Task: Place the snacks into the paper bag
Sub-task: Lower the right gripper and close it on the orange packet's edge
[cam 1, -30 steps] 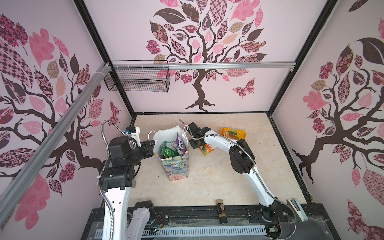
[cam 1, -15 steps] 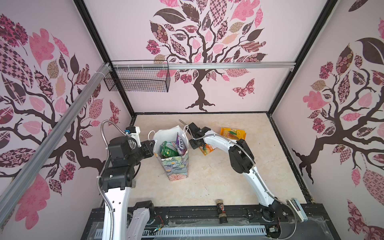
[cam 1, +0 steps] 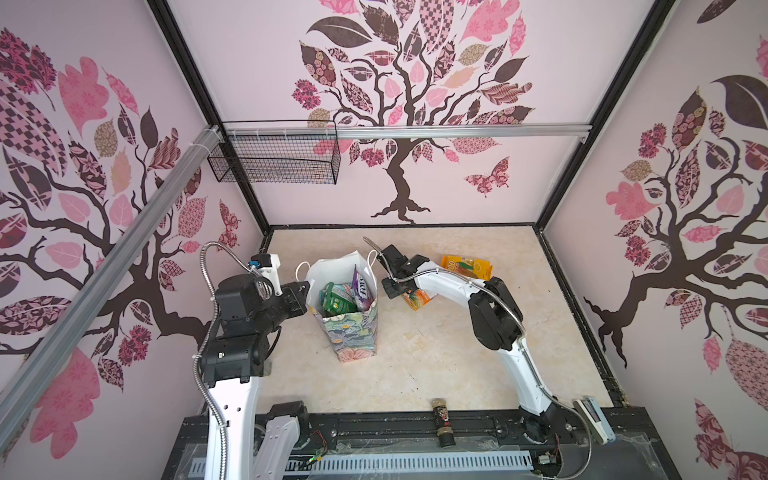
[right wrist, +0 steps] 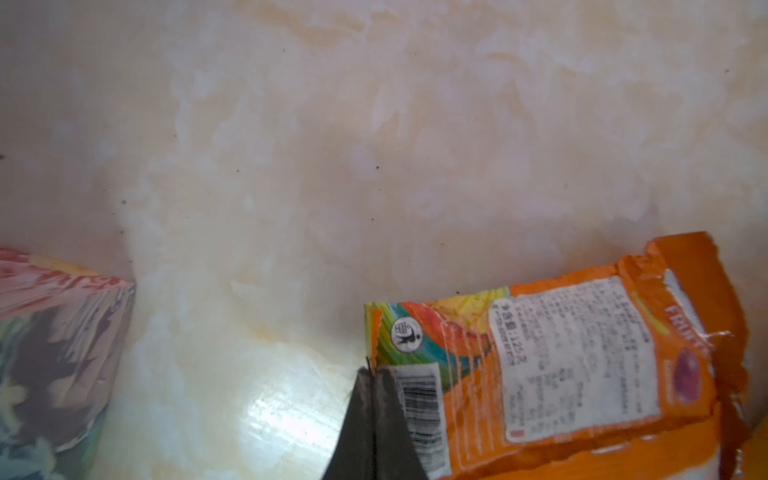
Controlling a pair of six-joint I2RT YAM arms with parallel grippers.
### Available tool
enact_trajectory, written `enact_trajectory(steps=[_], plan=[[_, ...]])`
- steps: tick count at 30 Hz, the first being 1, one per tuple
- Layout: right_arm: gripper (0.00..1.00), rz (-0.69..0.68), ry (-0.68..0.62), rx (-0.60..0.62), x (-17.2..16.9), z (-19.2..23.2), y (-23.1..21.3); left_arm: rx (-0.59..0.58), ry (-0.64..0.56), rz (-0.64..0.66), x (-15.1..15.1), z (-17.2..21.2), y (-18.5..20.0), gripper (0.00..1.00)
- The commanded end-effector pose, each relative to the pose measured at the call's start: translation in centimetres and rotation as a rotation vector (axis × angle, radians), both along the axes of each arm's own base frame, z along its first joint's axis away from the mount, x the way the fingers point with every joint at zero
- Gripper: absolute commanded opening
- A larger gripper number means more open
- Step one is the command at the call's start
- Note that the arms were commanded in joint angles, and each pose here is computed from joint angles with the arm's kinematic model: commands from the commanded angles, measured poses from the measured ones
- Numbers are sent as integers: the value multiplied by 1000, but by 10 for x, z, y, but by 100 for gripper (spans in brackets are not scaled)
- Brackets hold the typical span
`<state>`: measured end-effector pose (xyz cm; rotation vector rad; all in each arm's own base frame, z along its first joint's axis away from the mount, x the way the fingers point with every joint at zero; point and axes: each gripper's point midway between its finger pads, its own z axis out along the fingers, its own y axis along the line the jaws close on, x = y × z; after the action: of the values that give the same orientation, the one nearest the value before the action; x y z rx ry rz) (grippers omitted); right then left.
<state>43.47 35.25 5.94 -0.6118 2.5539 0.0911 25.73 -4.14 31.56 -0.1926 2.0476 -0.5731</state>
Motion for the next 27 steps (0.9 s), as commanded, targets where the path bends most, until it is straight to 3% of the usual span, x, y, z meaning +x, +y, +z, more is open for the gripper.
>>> enact_trajectory(steps=[1,14,22,27], plan=[[0,-22,-95,84,7,55,2,8,-23,-5,0,3,0,7],[0,-8,-137,272,-3,96,3,6,-11,-12,1,0,-1,7],[0,39,-187,553,-23,154,5,-2,-17,-25,-2,3,-3,7],[0,28,-228,588,-27,173,-3,2,-19,-21,-2,3,-3,8]])
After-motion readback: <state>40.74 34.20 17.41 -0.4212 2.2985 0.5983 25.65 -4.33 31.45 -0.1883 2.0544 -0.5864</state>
